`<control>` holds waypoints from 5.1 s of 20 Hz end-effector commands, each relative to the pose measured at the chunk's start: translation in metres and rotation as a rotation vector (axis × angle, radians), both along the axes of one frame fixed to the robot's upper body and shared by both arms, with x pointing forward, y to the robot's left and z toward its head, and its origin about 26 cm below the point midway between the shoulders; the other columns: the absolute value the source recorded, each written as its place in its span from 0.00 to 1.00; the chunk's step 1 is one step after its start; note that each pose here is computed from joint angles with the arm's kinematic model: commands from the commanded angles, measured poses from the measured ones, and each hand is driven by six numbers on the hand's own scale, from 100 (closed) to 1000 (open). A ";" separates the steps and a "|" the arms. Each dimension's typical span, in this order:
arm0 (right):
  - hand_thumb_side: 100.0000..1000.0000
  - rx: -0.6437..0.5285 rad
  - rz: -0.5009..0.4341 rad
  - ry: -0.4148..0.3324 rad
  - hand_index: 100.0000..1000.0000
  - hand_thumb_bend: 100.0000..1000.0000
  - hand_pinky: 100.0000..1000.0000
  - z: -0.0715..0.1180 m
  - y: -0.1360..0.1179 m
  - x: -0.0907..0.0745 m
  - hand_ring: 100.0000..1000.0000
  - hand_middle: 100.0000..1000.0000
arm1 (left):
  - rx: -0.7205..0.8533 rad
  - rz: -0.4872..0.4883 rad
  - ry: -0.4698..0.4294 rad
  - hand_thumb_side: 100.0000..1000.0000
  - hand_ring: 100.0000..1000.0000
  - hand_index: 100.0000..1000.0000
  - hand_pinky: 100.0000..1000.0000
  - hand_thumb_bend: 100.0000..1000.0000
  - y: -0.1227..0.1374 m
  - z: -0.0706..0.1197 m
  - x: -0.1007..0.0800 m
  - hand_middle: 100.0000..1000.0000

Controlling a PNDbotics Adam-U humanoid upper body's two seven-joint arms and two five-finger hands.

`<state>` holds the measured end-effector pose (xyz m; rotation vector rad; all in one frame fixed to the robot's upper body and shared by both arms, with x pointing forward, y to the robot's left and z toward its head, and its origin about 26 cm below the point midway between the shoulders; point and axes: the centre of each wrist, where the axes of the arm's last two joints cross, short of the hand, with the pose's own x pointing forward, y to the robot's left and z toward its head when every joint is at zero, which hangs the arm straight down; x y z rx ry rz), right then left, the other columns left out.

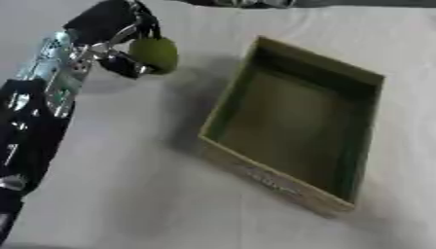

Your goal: Pick up objects on the table and place them in the box.

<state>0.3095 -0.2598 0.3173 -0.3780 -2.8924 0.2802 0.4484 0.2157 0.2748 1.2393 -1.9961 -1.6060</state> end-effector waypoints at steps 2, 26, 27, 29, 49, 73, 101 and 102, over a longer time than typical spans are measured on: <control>0.41 -0.001 -0.042 -0.063 0.72 0.00 0.81 0.013 -0.010 -0.007 0.70 0.55 | -0.030 -0.109 -0.142 0.00 0.37 0.54 0.31 0.38 -0.010 0.028 -0.016 0.33; 0.41 0.083 -0.103 0.007 0.73 0.00 0.83 0.010 -0.015 -0.007 0.72 0.55 | -0.192 -0.652 -0.101 0.00 0.34 0.53 0.26 0.00 -0.106 0.029 -0.065 0.30; 0.41 0.081 -0.104 0.008 0.73 0.00 0.83 0.010 -0.015 -0.007 0.72 0.55 | -0.194 -0.653 -0.072 0.00 0.34 0.53 0.25 0.00 -0.107 0.025 -0.064 0.29; 0.41 0.071 -0.114 0.007 0.73 0.00 0.83 0.010 -0.017 -0.007 0.72 0.55 | -0.200 -0.648 -0.020 0.00 0.34 0.52 0.25 0.00 -0.105 0.019 -0.061 0.29; 0.41 -0.191 -0.280 0.003 0.72 0.00 0.79 0.020 -0.040 -0.017 0.70 0.55 | -0.132 -0.514 0.157 0.00 0.33 0.46 0.25 0.00 -0.106 -0.028 -0.028 0.28; 0.41 -0.227 -0.301 0.038 0.72 0.00 0.79 0.020 -0.041 -0.018 0.70 0.55 | -0.048 -0.522 -0.056 0.00 0.36 0.51 0.29 0.07 -0.119 -0.040 -0.018 0.33; 0.41 -0.261 -0.353 0.043 0.72 0.00 0.78 0.022 -0.046 -0.020 0.69 0.54 | 0.249 -0.591 0.245 0.10 0.71 0.81 0.68 0.00 -0.128 -0.065 -0.013 0.65; 0.41 -0.261 -0.353 0.043 0.72 0.00 0.78 0.022 -0.046 -0.020 0.69 0.54 | 0.255 -0.585 0.244 0.10 0.75 0.85 0.71 0.00 -0.127 -0.062 -0.014 0.71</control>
